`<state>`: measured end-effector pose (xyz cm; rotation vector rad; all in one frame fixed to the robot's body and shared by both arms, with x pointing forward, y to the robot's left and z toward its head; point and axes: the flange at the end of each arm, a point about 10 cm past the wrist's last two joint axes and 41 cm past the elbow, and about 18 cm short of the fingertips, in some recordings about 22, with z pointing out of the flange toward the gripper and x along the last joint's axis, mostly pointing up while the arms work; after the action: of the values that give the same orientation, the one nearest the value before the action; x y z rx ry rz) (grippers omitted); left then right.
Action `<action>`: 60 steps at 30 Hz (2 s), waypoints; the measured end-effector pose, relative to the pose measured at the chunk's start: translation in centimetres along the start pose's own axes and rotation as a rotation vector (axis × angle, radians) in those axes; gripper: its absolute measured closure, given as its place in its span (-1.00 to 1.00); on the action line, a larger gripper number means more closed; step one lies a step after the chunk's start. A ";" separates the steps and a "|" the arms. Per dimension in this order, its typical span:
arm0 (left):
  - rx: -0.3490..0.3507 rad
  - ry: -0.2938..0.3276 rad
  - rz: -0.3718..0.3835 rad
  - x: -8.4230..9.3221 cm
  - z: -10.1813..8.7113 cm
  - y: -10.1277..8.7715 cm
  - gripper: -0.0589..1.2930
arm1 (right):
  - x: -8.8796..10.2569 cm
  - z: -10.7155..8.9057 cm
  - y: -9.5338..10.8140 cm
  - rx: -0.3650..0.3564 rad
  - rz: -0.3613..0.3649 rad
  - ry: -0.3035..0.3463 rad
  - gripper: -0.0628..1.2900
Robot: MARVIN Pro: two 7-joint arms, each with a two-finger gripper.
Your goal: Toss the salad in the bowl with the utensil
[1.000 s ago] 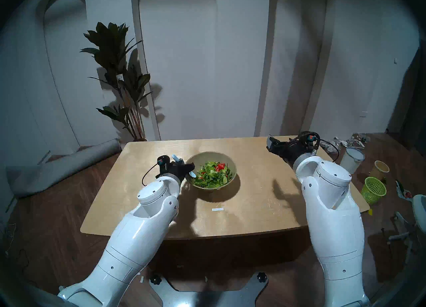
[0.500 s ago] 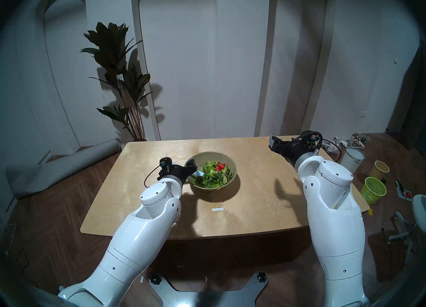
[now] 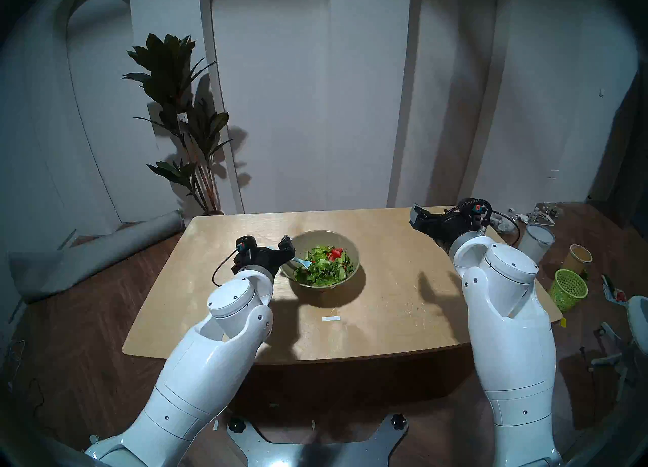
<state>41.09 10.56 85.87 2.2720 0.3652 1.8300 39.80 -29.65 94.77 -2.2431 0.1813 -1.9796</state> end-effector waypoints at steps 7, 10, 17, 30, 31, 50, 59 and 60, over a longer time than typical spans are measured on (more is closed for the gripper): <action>-0.071 0.083 -0.002 1.8 -1.9 -0.2 -0.91 | 0.1 0.0 -0.7 0.027 -0.020 -0.002 -0.93; -0.106 0.129 0.022 2.0 -2.7 -0.5 -0.91 | 0.0 0.0 -1.2 0.045 -0.038 -0.006 -0.93; -0.138 0.215 0.111 1.0 -3.7 -2.3 -0.91 | -0.4 0.4 -1.8 0.091 -0.107 -0.013 -0.93; -0.116 0.267 0.167 -1.6 -2.7 -5.3 -0.91 | -2.6 3.4 2.5 0.186 -0.113 0.030 -0.93; -0.115 0.268 0.166 -1.7 -2.6 -5.3 -0.91 | -2.6 3.5 2.5 0.189 -0.113 0.033 -0.93; -0.077 0.347 0.159 -0.6 -1.4 -4.3 -0.91 | -1.5 3.5 1.8 0.242 -0.137 0.094 -0.93; -0.074 0.356 0.159 -0.5 -1.3 -4.1 -0.91 | -1.5 3.5 1.8 0.240 -0.143 0.095 -0.93; -0.074 0.357 0.159 -0.5 -1.3 -4.1 -0.91 | -1.5 3.4 1.8 0.240 -0.143 0.095 -0.93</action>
<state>39.45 14.29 84.47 1.9721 0.1676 2.2933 43.04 -31.06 92.52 -2.0648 -0.2028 -2.0544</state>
